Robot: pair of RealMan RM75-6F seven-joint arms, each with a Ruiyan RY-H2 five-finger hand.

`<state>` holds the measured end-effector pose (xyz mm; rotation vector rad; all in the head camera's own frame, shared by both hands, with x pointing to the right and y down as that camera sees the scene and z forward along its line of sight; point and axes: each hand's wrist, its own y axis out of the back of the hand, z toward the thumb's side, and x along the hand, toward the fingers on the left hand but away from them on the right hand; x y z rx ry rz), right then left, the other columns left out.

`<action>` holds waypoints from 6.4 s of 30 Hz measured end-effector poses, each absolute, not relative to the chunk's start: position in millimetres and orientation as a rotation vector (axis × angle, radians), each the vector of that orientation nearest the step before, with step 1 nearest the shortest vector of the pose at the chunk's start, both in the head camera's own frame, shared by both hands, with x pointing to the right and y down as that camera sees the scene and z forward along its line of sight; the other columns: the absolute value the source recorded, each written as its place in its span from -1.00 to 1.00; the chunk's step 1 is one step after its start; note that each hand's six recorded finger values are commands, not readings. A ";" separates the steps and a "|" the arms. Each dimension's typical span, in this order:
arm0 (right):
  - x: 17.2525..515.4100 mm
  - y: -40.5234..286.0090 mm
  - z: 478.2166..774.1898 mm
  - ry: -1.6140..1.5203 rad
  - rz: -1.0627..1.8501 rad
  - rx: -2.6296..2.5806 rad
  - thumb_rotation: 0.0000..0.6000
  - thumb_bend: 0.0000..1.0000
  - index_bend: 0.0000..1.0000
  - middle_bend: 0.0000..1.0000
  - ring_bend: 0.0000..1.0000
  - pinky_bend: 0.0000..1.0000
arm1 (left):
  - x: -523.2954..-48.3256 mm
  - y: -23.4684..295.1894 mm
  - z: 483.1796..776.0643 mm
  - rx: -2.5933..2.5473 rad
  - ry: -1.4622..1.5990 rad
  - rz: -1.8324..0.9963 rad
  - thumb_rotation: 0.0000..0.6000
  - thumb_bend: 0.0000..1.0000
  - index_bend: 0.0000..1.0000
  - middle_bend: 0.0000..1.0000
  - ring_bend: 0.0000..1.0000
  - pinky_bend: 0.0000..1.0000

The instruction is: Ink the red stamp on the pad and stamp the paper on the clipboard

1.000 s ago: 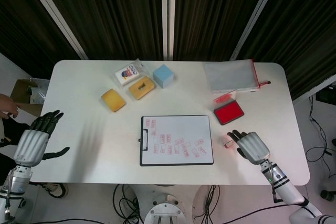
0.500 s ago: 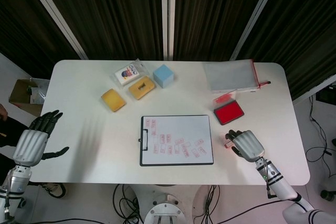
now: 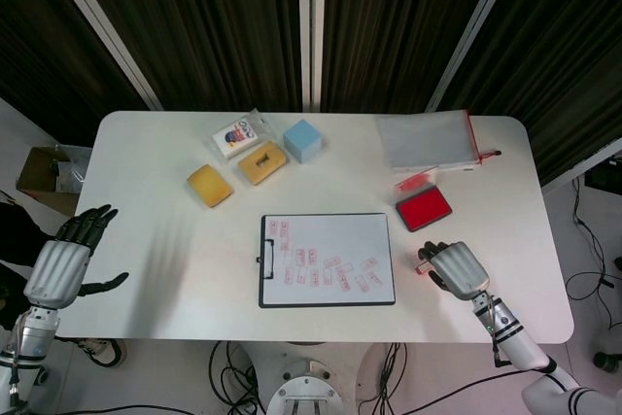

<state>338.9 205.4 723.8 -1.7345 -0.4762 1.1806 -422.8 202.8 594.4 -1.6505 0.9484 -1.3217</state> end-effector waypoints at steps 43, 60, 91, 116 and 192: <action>339.3 155.9 710.6 -0.631 1.177 -1.703 1.00 -0.27 0.27 0.14 0.29 0.65 | -428.6 204.1 593.8 -1.651 0.956 -1.329 0.59 -0.75 -0.84 -0.87 -0.81 -0.63; 353.2 77.2 752.6 -0.562 1.399 -1.638 1.00 -0.24 0.33 0.16 0.30 0.65 | -428.0 200.6 597.4 -1.655 0.944 -1.333 0.63 -0.75 -0.84 -0.87 -0.81 -0.63; 350.6 77.8 782.7 -0.548 1.444 -1.706 1.00 -0.23 0.49 0.23 0.32 0.65 | -424.7 200.3 603.3 -1.663 0.926 -1.349 0.63 -0.75 -0.84 -0.87 -0.81 -0.63; 338.3 70.4 756.6 -0.656 1.309 -1.746 1.00 -0.22 0.52 0.27 0.32 0.65 | -423.4 200.2 601.2 -1.665 0.932 -1.340 0.63 -0.75 -0.84 -0.87 -0.81 -0.63; 183.9 167.5 752.3 -0.385 1.104 -1.873 1.00 -0.20 0.67 0.36 0.34 0.65 | -457.7 210.1 597.8 -1.646 1.008 -1.372 0.64 -0.75 -0.84 -0.87 -0.81 -0.63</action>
